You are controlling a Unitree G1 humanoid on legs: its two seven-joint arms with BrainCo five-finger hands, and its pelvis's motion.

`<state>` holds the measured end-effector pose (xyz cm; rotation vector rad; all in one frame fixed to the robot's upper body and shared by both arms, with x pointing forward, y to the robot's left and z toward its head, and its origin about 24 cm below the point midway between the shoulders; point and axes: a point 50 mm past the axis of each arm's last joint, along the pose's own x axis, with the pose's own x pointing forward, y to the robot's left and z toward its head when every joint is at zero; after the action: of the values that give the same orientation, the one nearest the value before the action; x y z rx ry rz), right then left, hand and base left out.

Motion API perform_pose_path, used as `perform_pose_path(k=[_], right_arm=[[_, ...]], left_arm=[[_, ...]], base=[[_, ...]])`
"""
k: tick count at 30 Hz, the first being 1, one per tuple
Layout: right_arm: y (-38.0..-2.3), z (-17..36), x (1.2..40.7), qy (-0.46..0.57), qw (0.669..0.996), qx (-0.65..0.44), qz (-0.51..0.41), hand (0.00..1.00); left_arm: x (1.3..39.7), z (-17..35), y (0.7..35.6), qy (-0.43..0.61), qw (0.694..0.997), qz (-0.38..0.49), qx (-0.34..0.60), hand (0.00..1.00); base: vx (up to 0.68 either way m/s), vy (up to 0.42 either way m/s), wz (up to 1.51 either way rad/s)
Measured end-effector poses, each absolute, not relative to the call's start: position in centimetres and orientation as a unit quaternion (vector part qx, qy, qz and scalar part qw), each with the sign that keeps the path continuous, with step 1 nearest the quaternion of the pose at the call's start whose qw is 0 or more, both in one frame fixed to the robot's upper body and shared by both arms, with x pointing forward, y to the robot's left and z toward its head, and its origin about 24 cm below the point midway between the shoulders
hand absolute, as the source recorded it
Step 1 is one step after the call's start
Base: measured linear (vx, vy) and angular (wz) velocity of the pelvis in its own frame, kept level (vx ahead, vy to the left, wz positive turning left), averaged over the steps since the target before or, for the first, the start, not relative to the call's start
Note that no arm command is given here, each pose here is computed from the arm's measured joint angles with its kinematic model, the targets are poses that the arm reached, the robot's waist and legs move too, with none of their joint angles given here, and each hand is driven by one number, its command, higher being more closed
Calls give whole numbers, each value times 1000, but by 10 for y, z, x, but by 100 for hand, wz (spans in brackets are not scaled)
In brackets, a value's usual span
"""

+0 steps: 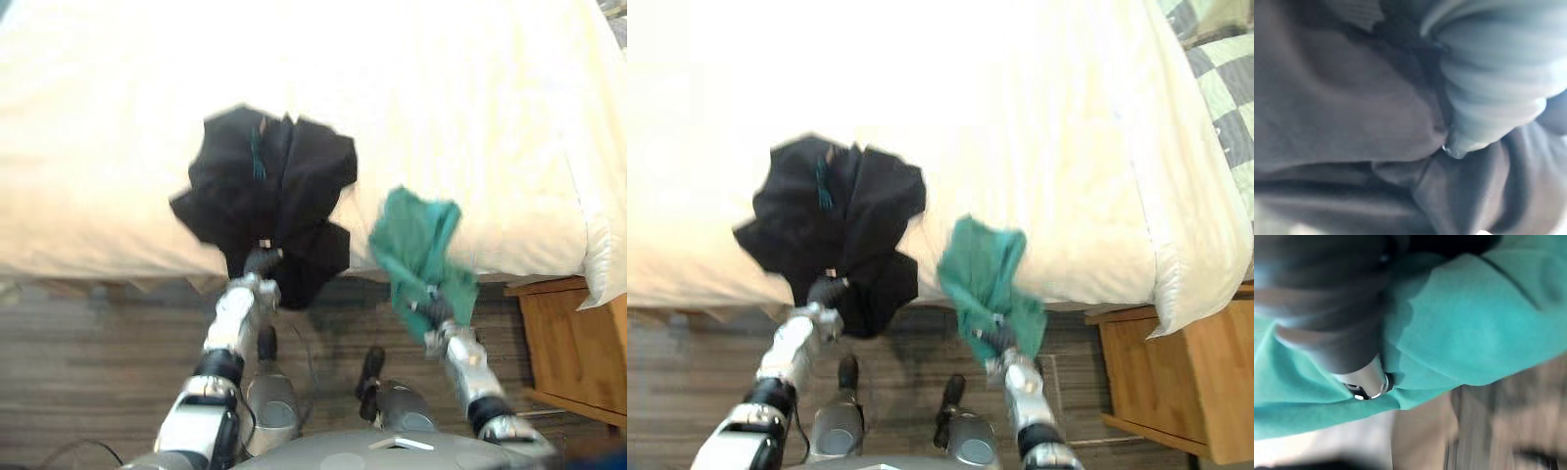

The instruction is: Tidy the bed and pick cloth on bed and put in laundry

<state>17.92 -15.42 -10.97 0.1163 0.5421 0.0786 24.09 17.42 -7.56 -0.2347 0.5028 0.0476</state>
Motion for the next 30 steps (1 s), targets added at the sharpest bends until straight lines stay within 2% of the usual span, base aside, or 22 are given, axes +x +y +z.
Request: perform_pose_path(k=[4, 7, 10, 14, 17, 21, 23, 26, 30], right_arm=[[-144, -117, 141, 261, 943, 201, 41, 100], [-144, -113, 130, 230, 934, 273, 18, 100], [-144, -117, 119, 249, 930, 270, 25, 100], [-141, -116, 124, 261, 938, 220, 64, 100], [-138, -119, 122, 280, 936, 196, 81, 100], [-168, -122, 122, 301, 938, 169, 36, 100], [-167, -121, 129, 297, 938, 172, 38, 100], [-167, -126, 120, 317, 932, 176, 28, 100], [-159, -125, 118, 310, 932, 186, 26, 100]], left_arm=[[193, -105, 172, 292, 943, 58, -150, 100], [179, -110, 170, 284, 935, 80, -196, 100], [166, -116, 164, 285, 924, 85, -242, 100], [151, -117, 165, 273, 906, 121, -299, 100], [147, -118, 165, 269, 901, 130, -314, 100], [150, -115, 149, 262, 894, 101, -349, 100], [145, -117, 162, 268, 896, 110, -336, 100], [123, -126, 165, 303, 886, 121, -331, 100], [126, -126, 169, 318, 887, 120, -312, 100]], base=[[132, 36, 48], [73, -48, 156], [44, -85, 125], [-48, -63, 103], [-58, 2, 159], [-16, 41, 227], [-20, 24, 151], [69, 42, 82], [143, 129, 86]])
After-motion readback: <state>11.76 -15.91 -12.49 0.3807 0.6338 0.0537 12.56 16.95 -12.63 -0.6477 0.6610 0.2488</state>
